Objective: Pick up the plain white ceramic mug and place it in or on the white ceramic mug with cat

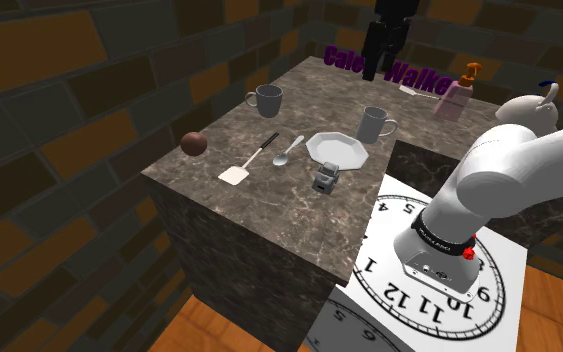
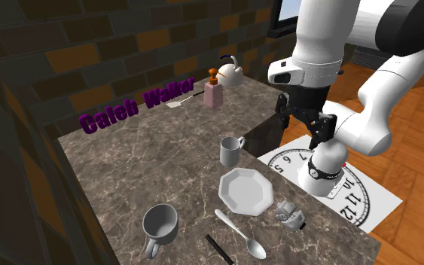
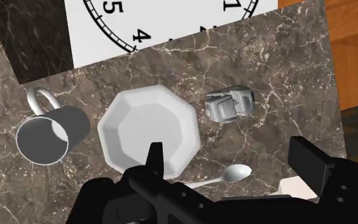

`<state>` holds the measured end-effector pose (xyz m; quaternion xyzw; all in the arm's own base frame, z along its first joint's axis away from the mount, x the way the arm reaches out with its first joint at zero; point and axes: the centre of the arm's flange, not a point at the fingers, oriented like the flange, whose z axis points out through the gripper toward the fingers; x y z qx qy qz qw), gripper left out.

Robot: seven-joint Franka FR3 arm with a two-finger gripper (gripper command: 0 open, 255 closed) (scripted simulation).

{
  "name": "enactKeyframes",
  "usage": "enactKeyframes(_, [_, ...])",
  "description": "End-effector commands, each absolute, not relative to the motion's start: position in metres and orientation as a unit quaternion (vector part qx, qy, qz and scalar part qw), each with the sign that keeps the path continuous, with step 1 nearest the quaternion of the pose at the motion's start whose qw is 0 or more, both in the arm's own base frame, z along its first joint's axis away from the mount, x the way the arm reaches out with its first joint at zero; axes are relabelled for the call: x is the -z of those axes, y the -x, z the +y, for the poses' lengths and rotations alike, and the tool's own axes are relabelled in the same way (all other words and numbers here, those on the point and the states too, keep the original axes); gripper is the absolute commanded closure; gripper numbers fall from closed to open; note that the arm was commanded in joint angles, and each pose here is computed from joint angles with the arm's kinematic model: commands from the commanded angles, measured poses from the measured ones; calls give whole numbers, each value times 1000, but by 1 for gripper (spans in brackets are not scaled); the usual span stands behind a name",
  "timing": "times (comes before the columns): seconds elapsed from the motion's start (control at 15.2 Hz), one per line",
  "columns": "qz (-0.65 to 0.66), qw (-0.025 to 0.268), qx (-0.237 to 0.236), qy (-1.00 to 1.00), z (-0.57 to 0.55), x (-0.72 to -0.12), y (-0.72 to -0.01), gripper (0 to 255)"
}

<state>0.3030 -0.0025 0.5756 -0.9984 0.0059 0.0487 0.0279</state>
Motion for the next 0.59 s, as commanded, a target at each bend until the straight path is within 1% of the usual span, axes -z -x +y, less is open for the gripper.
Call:
enactKeyframes(0.0, [6, 28, -49, 998, -2, -576, -303, 0])
enactKeyframes(0.53, [72, 12, -17, 997, -71, -505, -317, 0])
